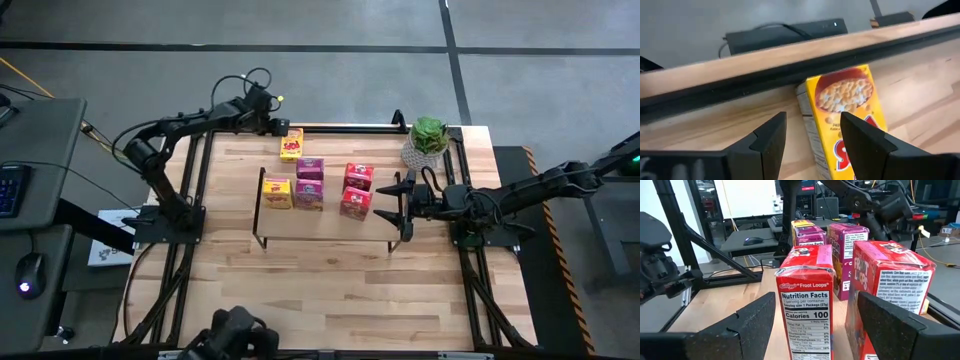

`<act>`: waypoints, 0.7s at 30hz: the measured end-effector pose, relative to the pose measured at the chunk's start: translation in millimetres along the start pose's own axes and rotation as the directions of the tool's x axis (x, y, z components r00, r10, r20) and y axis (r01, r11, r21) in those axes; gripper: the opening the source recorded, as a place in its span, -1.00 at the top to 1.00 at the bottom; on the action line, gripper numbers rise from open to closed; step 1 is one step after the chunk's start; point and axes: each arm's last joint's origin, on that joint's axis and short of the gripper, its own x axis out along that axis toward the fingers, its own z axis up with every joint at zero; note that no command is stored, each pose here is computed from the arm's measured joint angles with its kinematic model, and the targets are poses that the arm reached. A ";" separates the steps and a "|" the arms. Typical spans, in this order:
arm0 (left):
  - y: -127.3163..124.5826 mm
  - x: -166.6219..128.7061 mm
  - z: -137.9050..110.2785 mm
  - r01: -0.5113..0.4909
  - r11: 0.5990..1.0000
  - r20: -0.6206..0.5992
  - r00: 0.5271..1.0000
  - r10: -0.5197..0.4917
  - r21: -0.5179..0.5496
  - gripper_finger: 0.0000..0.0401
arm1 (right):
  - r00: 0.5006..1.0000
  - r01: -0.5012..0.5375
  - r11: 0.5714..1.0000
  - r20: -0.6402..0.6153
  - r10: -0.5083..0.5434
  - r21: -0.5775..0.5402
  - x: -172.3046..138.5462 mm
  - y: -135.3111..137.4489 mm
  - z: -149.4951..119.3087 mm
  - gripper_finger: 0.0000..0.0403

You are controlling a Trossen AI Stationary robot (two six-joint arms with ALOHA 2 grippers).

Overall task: Stack cereal on shelf
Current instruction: Put the yellow cereal box on the shelf

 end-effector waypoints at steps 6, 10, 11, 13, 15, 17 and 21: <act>3.9 13.4 -4.5 0.024 1.000 -0.066 0.998 -0.025 -0.010 0.12 | 0.999 0.033 0.999 0.003 -0.033 -0.013 0.0 -1.0 0.1 -0.37; 2.6 16.2 -8.6 0.046 0.999 -0.108 0.993 -0.046 -0.005 0.12 | 0.998 0.059 0.998 0.005 -0.059 -0.021 -0.1 -1.7 0.2 -0.37; 1.6 16.1 -10.0 0.066 0.998 -0.128 0.990 -0.067 -0.006 0.12 | 0.998 0.059 0.998 0.005 -0.059 -0.027 -0.1 -1.7 0.2 -0.37; -1.2 15.7 -12.1 0.107 0.994 -0.155 0.982 -0.107 -0.006 0.12 | 0.998 0.059 0.998 0.005 -0.059 -0.028 -0.1 -1.7 0.2 -0.37; -2.0 15.6 -14.3 0.114 0.993 -0.177 0.978 -0.114 -0.008 0.12 | 0.998 0.059 0.998 0.005 -0.059 -0.028 -0.1 -1.7 0.2 -0.37; -2.8 15.2 -16.6 0.110 0.994 -0.195 0.975 -0.109 -0.006 0.12 | 0.998 0.059 0.998 0.005 -0.059 -0.028 -0.1 -1.7 0.2 -0.37; -5.3 15.1 -20.9 0.084 0.996 -0.214 0.973 -0.081 0.006 0.12 | 0.998 0.059 0.998 0.005 -0.059 -0.028 -0.1 -1.7 0.2 -0.37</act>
